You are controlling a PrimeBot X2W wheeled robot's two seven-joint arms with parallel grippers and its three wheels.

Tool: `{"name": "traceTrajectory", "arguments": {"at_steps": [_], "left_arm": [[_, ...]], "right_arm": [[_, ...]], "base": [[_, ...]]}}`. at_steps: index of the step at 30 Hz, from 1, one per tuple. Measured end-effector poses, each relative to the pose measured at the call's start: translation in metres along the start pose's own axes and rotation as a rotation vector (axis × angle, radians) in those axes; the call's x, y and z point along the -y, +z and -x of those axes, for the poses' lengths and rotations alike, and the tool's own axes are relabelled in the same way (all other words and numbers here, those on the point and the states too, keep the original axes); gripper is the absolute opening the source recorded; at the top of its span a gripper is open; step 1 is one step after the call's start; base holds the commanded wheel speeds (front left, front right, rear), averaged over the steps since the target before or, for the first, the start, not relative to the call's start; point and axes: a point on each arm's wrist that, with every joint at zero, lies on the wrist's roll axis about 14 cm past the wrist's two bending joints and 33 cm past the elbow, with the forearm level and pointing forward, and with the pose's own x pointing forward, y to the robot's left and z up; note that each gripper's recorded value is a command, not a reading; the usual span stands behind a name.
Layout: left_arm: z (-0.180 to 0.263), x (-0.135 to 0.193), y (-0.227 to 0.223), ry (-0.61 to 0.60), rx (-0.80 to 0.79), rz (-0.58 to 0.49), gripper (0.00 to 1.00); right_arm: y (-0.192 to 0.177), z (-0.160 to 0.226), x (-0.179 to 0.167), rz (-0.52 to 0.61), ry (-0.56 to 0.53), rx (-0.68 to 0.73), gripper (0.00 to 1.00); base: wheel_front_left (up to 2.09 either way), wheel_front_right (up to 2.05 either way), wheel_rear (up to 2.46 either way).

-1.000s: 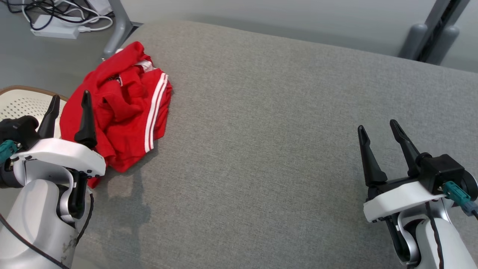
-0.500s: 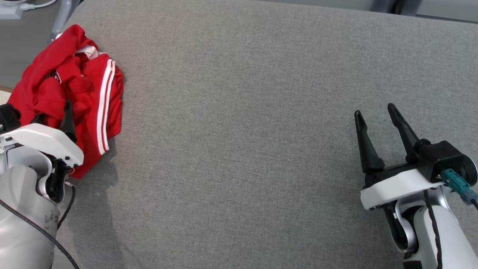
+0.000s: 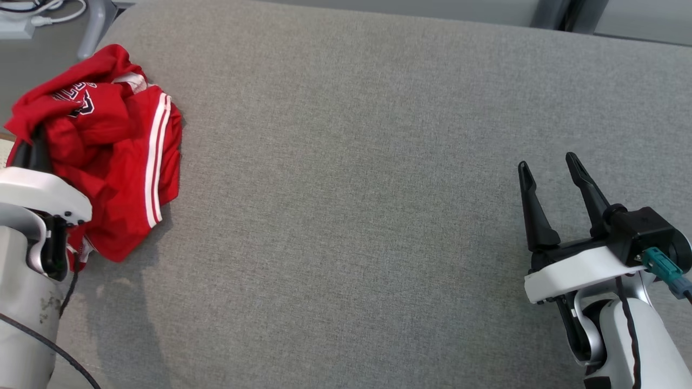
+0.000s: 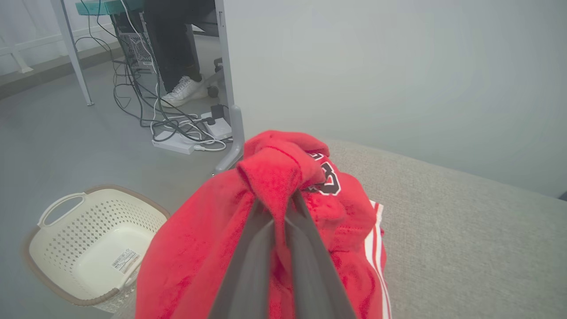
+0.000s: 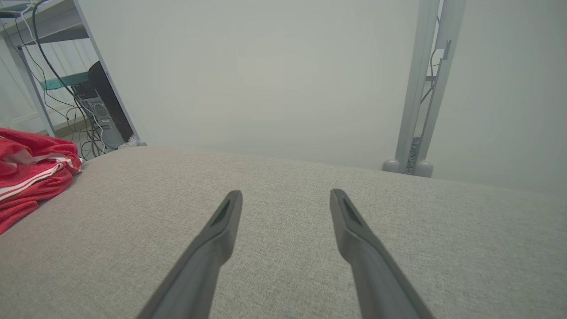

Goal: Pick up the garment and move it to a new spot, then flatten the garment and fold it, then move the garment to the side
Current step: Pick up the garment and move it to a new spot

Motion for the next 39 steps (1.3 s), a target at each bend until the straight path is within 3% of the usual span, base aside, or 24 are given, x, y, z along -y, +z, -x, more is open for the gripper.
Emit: {"name": "traceTrajectory", "arguments": {"at_steps": [7,16,27,37,39], "left_arm": [[0.012,0.003,0.047,-0.021,0.164,-0.014,0.0],[0.043,0.056,0.082,-0.152,0.336,-0.016,0.0],[0.101,0.157,0.077,-0.418,0.313,-0.008,0.0],[0.154,0.279,0.04,-0.803,0.182,-0.003,0.0],[0.159,0.29,0.036,-0.84,0.172,-0.005,0.0]], "right_arm": [[0.019,0.009,-0.002,0.008,-0.009,0.046,1.0],[0.035,0.035,0.014,0.012,-0.074,0.083,1.0],[0.053,0.082,0.043,0.006,-0.195,0.127,1.0],[0.066,0.141,0.08,0.018,-0.362,0.16,1.0],[0.067,0.146,0.083,0.02,-0.378,0.162,1.0]], "base": [[0.0,0.0,0.0],[0.0,0.0,0.0],[0.0,0.0,0.0],[0.0,0.0,0.0],[0.0,0.0,0.0]]}}
